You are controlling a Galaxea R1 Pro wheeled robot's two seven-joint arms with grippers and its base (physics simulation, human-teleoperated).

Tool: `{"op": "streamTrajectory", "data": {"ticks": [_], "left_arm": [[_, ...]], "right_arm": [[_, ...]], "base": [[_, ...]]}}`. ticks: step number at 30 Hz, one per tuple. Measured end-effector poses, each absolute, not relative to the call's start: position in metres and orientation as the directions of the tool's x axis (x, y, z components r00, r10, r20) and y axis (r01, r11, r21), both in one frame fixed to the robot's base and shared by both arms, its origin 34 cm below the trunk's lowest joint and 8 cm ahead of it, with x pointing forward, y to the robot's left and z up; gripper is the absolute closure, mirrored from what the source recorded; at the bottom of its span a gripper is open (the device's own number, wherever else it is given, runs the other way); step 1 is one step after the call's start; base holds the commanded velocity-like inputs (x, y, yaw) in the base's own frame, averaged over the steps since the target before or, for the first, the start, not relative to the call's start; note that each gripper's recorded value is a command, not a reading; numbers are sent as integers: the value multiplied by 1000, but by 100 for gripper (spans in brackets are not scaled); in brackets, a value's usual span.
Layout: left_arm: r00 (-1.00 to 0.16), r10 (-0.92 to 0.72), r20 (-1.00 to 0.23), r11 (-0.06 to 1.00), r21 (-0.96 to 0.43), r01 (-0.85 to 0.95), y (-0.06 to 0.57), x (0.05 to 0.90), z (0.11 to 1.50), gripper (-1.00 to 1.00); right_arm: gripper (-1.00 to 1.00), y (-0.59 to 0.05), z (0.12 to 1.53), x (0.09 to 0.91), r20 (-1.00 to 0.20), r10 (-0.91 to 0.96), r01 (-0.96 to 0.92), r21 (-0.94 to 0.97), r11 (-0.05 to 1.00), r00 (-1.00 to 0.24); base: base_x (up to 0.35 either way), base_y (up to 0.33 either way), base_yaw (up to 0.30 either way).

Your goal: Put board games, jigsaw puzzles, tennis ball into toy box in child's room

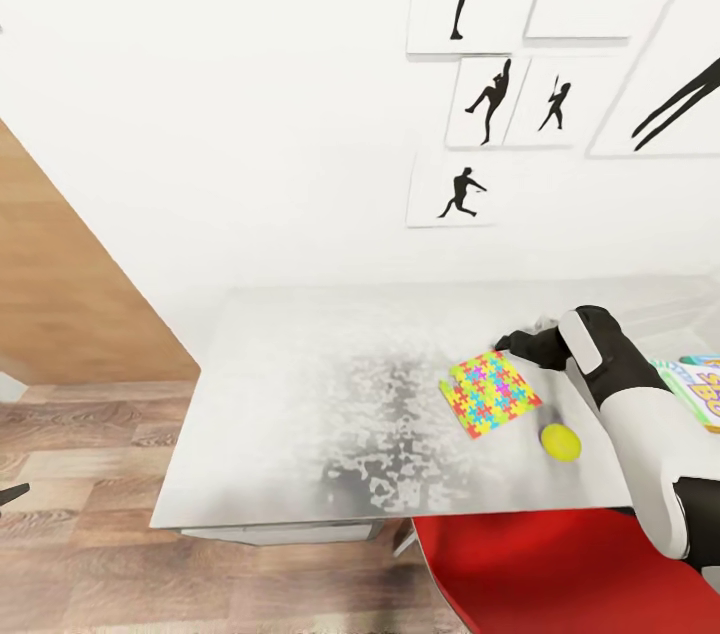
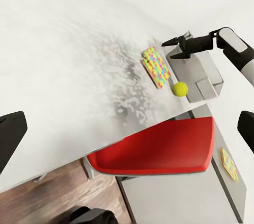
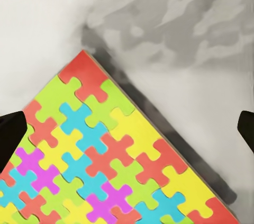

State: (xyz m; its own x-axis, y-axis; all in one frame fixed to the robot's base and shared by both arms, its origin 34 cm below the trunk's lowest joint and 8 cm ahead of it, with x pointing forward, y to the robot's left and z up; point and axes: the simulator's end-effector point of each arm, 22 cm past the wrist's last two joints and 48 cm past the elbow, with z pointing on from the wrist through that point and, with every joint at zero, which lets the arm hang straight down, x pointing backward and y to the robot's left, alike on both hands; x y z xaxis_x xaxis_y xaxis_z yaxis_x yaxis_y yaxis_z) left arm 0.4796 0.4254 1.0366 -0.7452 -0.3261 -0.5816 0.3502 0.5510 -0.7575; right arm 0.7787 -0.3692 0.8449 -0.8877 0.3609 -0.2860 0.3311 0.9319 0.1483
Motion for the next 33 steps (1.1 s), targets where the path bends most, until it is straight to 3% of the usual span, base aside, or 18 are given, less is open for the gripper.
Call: {"op": "streamTrajectory", "data": {"ticks": [33], "left_arm": [[-771,-351,-532,555,-781,287,434,479,1014,-100]], "right_arm": [[-100,-364,815,772,-247,355,330,138,934,-901]], "base": [[0,0,0]]}}
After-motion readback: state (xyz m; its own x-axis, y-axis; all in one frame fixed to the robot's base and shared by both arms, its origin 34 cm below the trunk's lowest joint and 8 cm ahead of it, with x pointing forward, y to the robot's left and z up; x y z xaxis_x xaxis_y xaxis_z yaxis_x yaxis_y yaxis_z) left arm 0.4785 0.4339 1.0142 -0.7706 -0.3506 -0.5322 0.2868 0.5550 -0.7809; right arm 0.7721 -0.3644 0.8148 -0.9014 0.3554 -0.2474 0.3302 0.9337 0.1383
